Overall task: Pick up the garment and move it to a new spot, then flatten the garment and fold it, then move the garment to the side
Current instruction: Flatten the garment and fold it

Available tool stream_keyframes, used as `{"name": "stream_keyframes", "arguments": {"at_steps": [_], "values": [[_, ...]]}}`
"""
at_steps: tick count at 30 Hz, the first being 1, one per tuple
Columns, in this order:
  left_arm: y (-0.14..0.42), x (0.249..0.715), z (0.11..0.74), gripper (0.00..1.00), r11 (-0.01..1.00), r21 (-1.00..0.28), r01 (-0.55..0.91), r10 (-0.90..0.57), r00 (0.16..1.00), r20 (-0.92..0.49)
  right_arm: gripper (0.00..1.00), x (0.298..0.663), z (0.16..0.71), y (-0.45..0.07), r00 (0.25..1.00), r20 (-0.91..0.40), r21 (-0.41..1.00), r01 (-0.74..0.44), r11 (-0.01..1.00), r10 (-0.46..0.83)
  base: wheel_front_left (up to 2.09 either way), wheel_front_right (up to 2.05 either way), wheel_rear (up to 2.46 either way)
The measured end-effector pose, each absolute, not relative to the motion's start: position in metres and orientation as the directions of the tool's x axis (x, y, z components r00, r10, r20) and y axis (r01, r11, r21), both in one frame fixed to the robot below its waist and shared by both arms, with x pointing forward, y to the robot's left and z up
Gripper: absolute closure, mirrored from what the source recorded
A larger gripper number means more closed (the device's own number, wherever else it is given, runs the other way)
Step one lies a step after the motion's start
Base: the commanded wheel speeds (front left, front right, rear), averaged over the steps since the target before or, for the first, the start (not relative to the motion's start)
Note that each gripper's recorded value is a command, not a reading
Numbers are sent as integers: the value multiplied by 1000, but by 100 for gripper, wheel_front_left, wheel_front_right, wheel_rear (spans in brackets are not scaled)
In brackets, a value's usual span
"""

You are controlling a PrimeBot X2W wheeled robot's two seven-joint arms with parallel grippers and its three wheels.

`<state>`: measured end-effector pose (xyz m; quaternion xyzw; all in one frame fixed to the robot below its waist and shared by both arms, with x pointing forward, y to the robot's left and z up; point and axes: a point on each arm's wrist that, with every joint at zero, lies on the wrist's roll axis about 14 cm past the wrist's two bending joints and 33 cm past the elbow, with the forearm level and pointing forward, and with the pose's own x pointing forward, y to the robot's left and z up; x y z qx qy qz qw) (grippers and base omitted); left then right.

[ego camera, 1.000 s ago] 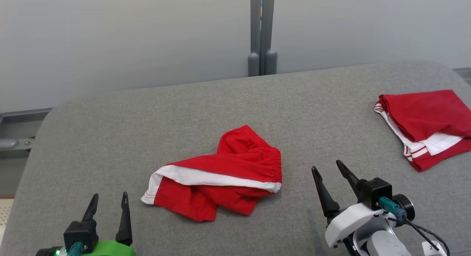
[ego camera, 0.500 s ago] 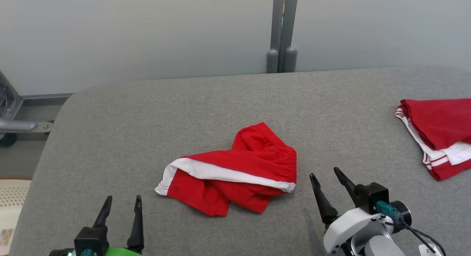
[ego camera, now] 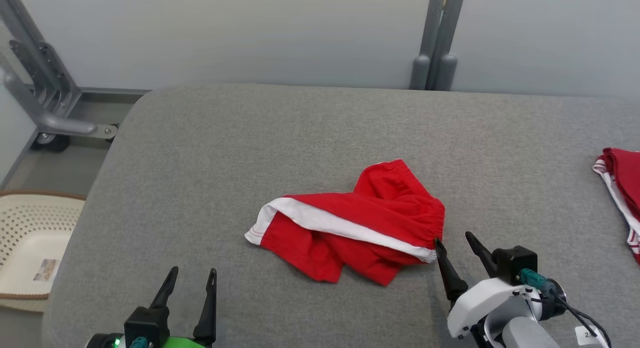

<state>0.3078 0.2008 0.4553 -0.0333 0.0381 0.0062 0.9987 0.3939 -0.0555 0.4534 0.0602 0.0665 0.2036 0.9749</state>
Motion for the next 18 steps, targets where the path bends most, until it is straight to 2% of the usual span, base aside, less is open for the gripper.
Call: {"name": "stream_keyframes", "arguments": {"at_steps": [7,8,9,10,12,13,18], "values": [[217,301,449,0,995,-66,-75,68,993,-101,0,410,445,-40,893,-128,184,-405,895,431,0,0,0],[220,299,447,0,994,-66,-86,78,991,-110,14,412,439,-35,887,-146,200,-408,891,439,0,0,0],[221,299,447,0,994,-66,-90,83,990,-113,38,413,436,-33,883,-151,202,-412,889,444,0,0,0],[222,299,446,0,993,-65,-95,87,990,-115,53,415,436,-30,881,-153,203,-416,886,449,0,0,0],[223,299,445,0,993,-65,-100,92,989,-118,94,418,437,-26,877,-148,211,-424,881,458,0,0,0],[223,298,444,0,993,-64,-102,93,988,-122,100,420,437,-24,876,-144,213,-427,879,460,0,0,0],[219,300,440,0,993,-68,-93,82,987,-140,100,439,454,-30,892,-89,194,-421,886,443,0,0,0]]}}
